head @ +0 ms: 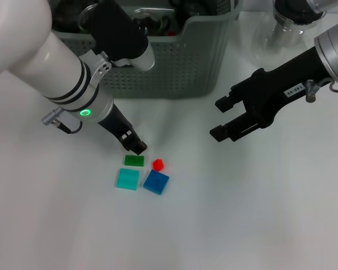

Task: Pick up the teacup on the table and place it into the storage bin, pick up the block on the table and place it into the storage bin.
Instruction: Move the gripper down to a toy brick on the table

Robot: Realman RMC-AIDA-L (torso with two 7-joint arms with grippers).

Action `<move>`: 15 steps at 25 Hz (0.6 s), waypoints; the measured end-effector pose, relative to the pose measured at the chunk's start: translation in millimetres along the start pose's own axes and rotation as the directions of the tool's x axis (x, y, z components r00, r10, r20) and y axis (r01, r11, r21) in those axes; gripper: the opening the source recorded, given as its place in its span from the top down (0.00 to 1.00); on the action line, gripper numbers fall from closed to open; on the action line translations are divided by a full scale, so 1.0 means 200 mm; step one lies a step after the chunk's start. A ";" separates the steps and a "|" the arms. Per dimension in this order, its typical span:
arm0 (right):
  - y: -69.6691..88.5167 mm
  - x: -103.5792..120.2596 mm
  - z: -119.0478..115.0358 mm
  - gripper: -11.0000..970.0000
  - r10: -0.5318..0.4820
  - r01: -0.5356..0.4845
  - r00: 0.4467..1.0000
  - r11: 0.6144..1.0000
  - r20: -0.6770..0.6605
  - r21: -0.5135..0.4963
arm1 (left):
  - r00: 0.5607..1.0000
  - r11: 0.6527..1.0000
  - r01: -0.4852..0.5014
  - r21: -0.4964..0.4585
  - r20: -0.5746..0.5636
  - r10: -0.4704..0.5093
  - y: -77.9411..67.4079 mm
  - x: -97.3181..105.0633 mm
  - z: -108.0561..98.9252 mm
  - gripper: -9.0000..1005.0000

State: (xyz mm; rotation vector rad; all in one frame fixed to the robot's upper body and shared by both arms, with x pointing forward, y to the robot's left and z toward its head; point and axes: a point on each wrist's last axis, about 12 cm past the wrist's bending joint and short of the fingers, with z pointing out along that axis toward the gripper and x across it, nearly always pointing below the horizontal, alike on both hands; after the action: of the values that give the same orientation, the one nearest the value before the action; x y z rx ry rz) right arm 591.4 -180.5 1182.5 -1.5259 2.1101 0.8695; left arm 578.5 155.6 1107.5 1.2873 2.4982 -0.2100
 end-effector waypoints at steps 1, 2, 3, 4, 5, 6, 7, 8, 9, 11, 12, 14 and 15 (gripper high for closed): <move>0.00 0.00 0.00 0.21 0.000 0.000 1.000 1.000 0.001 0.001 | 1.000 1.000 0.000 -0.001 0.001 0.000 0.00 0.00 0.00 0.41; 0.00 0.00 0.00 0.21 -0.001 0.001 1.000 1.000 0.001 0.001 | 1.000 1.000 0.000 -0.001 0.001 0.000 0.00 0.00 0.00 0.41; 0.00 0.00 0.00 0.21 -0.001 0.001 1.000 1.000 0.002 0.002 | 1.000 1.000 0.000 -0.001 0.001 0.000 0.00 0.00 0.00 0.41; 0.00 0.00 0.00 0.21 -0.001 0.001 1.000 1.000 0.003 0.003 | 1.000 1.000 -0.001 -0.002 0.000 0.001 0.00 0.00 0.00 0.41; 0.00 0.00 0.00 0.21 -0.001 0.001 1.000 1.000 0.004 0.006 | 1.000 1.000 -0.004 -0.001 -0.001 0.004 0.00 0.01 0.00 0.41; -0.01 0.00 0.00 0.21 -0.001 0.001 1.000 1.000 0.005 0.008 | 1.000 1.000 -0.006 -0.001 -0.002 0.006 0.00 0.01 0.01 0.41; -0.01 0.00 0.00 0.21 -0.001 0.001 1.000 1.000 0.006 0.010 | 1.000 1.000 -0.010 0.000 -0.004 0.010 -0.01 0.01 0.01 0.41; -0.01 0.00 0.00 0.21 -0.001 0.001 1.000 1.000 0.006 0.011 | 1.000 1.000 -0.011 0.000 -0.005 0.011 -0.01 0.01 0.01 0.40; -0.01 0.00 0.00 0.21 -0.002 0.002 1.000 1.000 0.006 0.011 | 1.000 1.000 -0.013 0.001 -0.005 0.013 -0.01 0.01 0.01 0.40; -0.01 0.00 0.00 0.21 -0.002 0.002 1.000 1.000 0.006 0.013 | 1.000 1.000 -0.012 0.001 -0.005 0.012 -0.01 0.02 0.01 0.40; -0.01 0.00 0.00 0.21 -0.002 0.002 1.000 1.000 0.006 0.013 | 1.000 1.000 -0.011 0.001 -0.005 0.011 -0.01 0.02 0.01 0.44; -0.01 0.00 0.00 0.21 -0.003 0.003 1.000 1.000 0.006 0.014 | 1.000 1.000 -0.009 0.001 -0.005 0.009 -0.01 0.03 0.02 0.52; -0.01 0.00 0.00 0.21 -0.003 0.003 1.000 1.000 0.006 0.014 | 1.000 1.000 -0.009 0.000 -0.004 0.009 -0.01 0.03 0.02 0.53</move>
State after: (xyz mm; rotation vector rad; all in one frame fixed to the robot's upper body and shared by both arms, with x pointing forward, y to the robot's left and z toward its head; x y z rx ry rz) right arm 593.2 -180.1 1182.6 -1.5172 2.1050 0.8553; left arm 574.9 158.0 1102.4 1.3005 2.4947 -0.2062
